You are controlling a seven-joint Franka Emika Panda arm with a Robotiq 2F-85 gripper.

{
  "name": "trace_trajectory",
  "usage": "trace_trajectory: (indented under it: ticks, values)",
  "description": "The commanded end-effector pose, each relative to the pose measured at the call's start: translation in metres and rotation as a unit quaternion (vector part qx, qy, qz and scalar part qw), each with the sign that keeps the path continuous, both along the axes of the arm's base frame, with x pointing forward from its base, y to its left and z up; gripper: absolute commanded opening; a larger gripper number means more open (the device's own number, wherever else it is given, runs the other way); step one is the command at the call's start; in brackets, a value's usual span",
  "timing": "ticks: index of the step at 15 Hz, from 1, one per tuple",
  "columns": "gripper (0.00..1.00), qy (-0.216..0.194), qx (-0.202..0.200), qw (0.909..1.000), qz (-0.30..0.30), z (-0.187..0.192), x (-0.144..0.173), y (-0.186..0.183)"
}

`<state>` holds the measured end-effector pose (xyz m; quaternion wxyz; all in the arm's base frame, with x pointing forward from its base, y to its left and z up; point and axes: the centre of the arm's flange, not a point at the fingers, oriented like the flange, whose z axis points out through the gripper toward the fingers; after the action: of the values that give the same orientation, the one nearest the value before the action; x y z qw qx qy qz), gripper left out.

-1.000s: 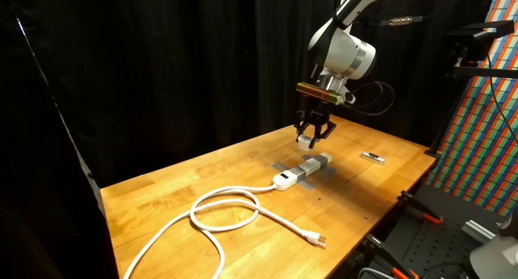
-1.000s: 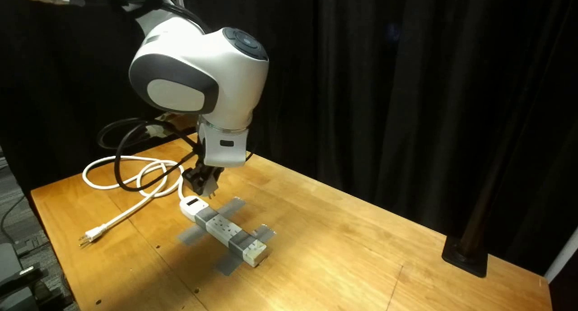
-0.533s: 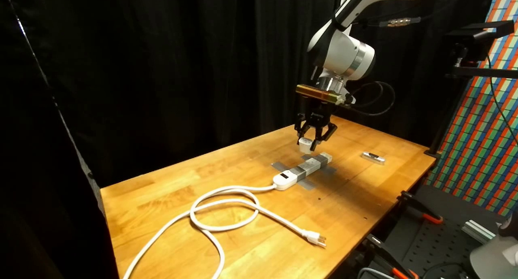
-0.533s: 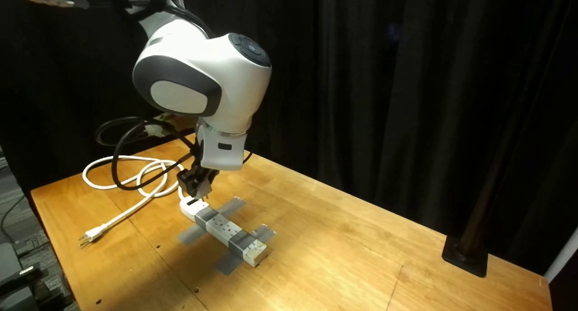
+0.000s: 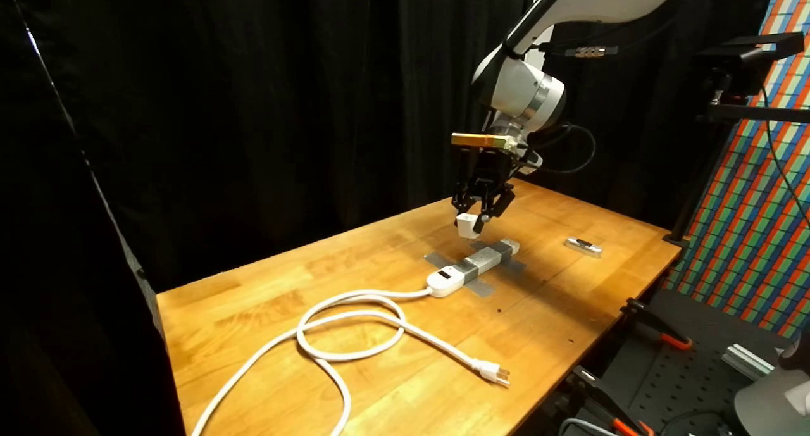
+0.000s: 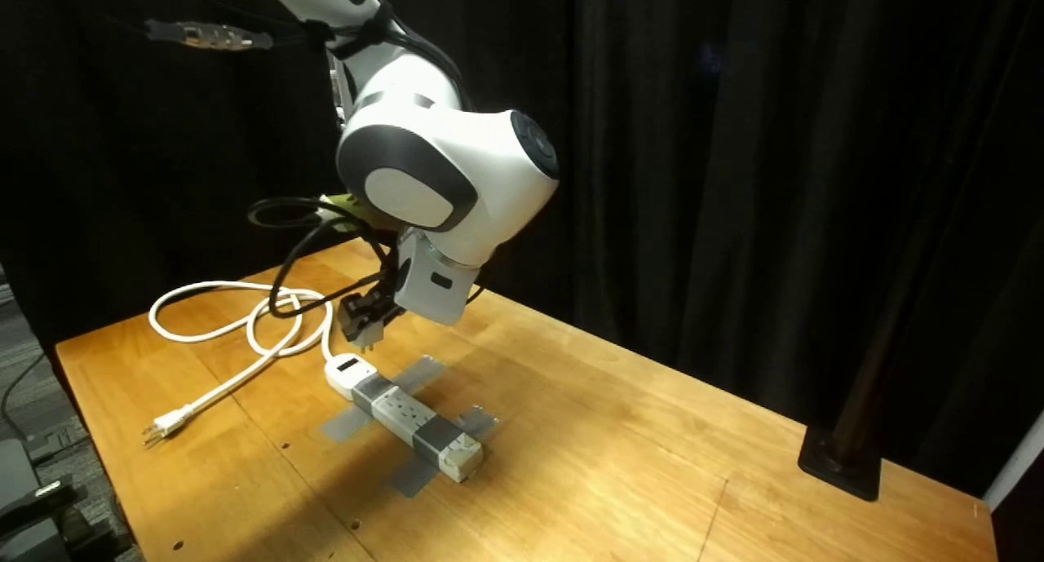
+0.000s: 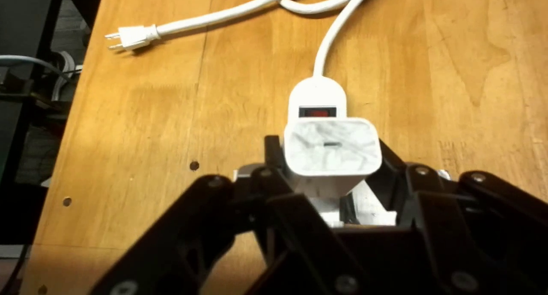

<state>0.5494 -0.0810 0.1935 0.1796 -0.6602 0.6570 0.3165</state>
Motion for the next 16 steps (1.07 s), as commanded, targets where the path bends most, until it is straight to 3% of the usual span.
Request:
trace_trajectory:
  ticks: [1,4,9,16]
  values:
    - [0.24,-0.016,0.016,0.9990,-0.038,-0.011,0.027,-0.023]
    - [0.24,-0.023,0.029,0.9970,-0.069,-0.021,0.029,-0.045]
    - [0.24,-0.001,0.069,0.9924,-0.102,-0.033,0.011,-0.072]
    - [0.24,0.003,0.091,0.9933,-0.072,-0.051,-0.010,-0.073]
